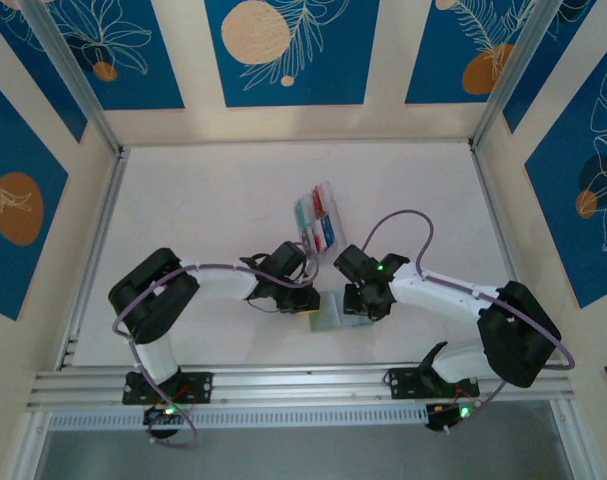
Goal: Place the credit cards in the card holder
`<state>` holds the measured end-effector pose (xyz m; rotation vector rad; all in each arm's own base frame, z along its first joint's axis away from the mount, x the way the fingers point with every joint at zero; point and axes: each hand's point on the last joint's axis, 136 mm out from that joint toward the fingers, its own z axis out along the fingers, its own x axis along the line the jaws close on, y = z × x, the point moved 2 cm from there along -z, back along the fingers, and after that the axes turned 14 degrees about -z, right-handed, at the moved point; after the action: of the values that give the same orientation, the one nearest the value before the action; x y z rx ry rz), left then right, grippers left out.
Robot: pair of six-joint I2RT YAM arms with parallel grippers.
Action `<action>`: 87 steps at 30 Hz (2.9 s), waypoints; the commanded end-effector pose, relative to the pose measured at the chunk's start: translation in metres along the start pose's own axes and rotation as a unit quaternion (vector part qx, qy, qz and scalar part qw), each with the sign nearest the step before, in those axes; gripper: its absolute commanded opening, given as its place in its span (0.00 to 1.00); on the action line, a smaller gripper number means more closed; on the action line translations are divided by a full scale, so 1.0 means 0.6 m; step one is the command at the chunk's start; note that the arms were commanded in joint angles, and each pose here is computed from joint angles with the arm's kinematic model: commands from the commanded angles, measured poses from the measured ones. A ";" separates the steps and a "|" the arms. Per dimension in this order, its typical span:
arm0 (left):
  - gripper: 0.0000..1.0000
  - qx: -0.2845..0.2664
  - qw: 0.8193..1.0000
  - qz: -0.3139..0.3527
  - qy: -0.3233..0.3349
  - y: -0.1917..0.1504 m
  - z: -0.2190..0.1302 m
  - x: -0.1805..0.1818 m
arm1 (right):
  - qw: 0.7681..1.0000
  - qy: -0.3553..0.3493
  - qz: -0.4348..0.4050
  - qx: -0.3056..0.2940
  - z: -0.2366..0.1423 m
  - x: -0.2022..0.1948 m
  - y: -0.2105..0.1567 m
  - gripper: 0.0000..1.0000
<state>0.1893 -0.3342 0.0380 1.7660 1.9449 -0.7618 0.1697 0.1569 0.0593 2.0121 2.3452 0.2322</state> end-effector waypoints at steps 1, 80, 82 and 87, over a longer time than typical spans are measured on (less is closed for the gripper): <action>0.17 0.005 0.998 -0.013 0.058 -0.011 0.000 0.045 | 0.999 -0.020 0.042 -0.002 -0.012 -0.021 -0.009 0.45; 0.17 0.005 0.999 -0.042 0.001 -0.016 0.003 0.064 | 0.978 -0.118 -0.159 -0.058 -0.101 0.047 0.353 0.14; 0.16 0.005 0.999 -0.042 0.001 -0.016 0.003 0.065 | 0.978 -0.117 -0.161 -0.058 -0.103 0.048 0.353 0.14; 0.17 0.004 0.999 -0.044 0.001 -0.016 0.004 0.067 | 0.978 -0.116 -0.163 -0.059 -0.108 0.048 0.353 0.14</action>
<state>0.1862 -0.3247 0.0361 1.6806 1.9044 -0.8208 0.3658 0.2124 0.1413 1.5098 2.3996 0.1101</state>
